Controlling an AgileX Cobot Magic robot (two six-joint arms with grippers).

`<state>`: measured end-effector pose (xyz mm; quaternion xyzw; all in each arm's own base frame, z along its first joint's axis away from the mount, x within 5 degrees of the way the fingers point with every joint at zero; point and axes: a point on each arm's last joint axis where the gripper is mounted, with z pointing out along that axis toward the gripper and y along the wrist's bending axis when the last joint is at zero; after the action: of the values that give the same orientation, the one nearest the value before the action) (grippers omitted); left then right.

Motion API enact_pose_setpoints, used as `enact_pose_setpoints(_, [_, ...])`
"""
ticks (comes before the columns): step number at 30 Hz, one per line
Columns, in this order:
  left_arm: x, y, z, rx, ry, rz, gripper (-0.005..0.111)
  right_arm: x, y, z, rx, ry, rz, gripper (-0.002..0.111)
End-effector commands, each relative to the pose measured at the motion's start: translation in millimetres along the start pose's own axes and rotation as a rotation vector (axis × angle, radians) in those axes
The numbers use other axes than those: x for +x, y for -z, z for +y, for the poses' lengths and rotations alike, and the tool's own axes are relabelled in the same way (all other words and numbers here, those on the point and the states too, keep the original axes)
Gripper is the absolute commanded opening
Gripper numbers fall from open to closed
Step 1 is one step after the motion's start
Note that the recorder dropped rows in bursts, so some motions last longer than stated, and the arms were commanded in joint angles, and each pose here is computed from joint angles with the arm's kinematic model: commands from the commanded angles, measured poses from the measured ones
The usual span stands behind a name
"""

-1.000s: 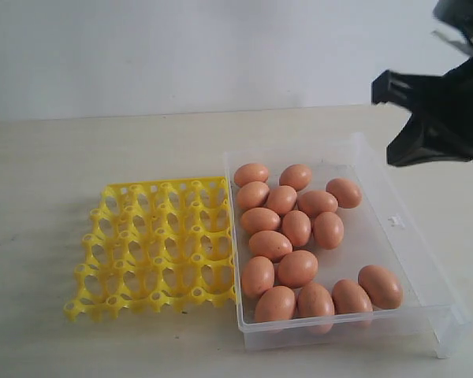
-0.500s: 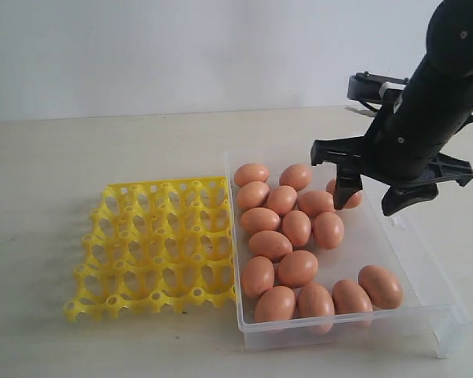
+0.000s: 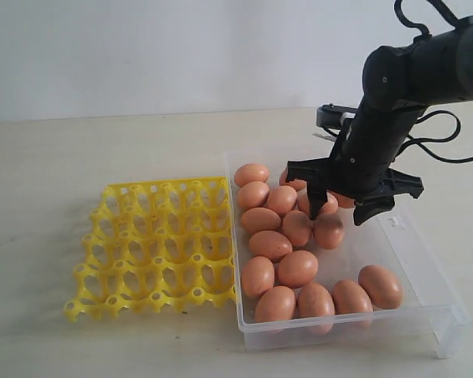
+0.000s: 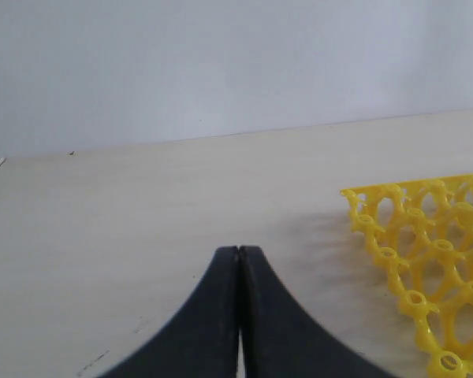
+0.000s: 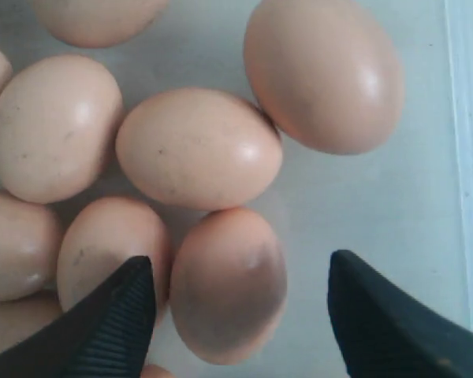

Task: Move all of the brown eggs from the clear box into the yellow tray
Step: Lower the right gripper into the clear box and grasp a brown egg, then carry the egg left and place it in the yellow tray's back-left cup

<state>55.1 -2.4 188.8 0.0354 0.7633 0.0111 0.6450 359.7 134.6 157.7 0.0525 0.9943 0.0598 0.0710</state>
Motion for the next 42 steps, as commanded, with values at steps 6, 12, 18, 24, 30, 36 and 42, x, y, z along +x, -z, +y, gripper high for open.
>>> enact_pose_setpoints(6, [-2,0,-0.3,0.006,0.009,-0.013,0.0,-3,-27,0,0.022,0.004,0.014,0.046])
enact_pose_setpoints(12, [-2,0,-0.3,0.006,0.007,-0.013,0.0,-4,-30,0,0.019,0.047,0.01,0.004])
enact_pose_setpoints(18, [-2,0,-0.3,0.006,0.007,-0.013,0.0,-13,16,13,-0.084,0.164,-0.183,0.0])
enact_pose_setpoints(24, [-2,0,-0.3,0.006,0.007,-0.013,0.0,-13,76,73,-0.342,0.474,-0.628,0.0])
enact_pose_setpoints(30, [-2,0,-0.3,0.006,0.007,-0.013,0.0,6,57,124,-0.294,0.791,-0.795,0.0])
enact_pose_setpoints(36, [-2,0,-0.3,0.006,0.007,-0.013,0.0,18,34,166,-0.339,0.795,-0.804,0.0])
enact_pose_setpoints(42, [0,0,-0.5,0.009,-0.001,0.011,0.0,18,14,200,-0.488,0.644,-0.912,0.0])
